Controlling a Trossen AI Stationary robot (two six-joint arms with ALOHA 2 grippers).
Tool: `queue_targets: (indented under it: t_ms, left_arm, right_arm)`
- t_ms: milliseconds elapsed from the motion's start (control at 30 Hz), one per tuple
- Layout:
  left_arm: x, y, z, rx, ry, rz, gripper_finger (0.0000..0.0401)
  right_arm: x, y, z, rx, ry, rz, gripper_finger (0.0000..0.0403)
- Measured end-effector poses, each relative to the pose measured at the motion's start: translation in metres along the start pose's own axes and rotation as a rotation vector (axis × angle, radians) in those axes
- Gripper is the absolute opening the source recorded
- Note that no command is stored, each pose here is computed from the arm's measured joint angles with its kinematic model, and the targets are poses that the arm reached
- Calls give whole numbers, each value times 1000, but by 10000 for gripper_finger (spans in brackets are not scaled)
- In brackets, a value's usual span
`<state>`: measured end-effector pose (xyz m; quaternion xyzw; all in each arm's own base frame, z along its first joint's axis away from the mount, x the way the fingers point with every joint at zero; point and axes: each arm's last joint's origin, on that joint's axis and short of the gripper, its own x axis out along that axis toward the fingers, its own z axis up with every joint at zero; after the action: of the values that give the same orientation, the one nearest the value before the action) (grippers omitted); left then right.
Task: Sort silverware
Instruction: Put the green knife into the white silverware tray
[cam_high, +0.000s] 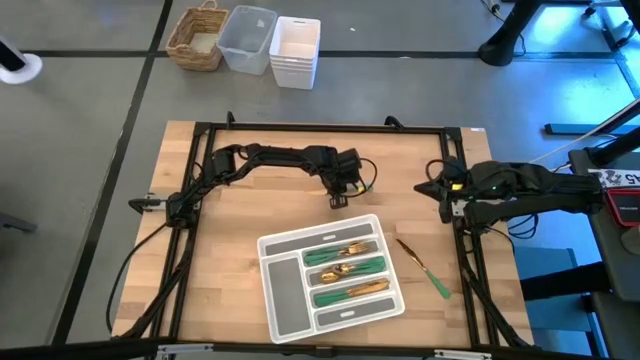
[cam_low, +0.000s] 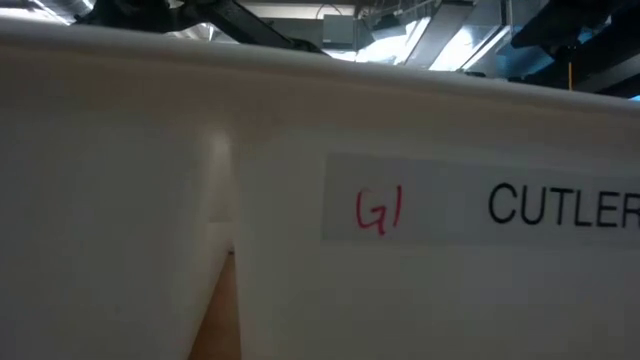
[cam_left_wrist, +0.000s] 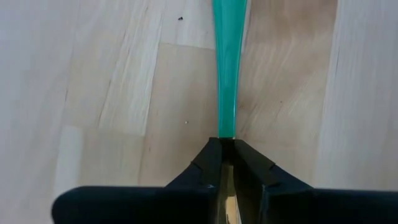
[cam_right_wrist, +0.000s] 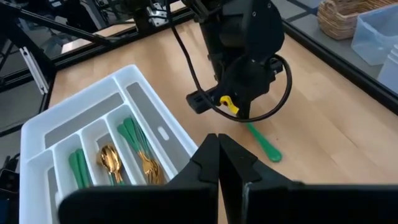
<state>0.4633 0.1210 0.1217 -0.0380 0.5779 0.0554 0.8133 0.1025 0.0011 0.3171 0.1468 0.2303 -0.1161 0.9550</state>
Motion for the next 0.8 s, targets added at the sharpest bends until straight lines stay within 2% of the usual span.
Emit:
queue_targets:
  t_ms: [567, 700, 800]
  left_arm:
    - [-23, 11, 26, -30, -107, -114, 13]
    - [-26, 14, 27, -35, -112, -114, 0]
    - [-27, 14, 28, -52, -113, -113, 5]
  right_arm:
    - [0, -2, -5, -7, 54, -22, 1]
    - [0, -2, -5, -6, 54, -22, 1]
    - [0, -2, -5, -5, 54, -22, 1]
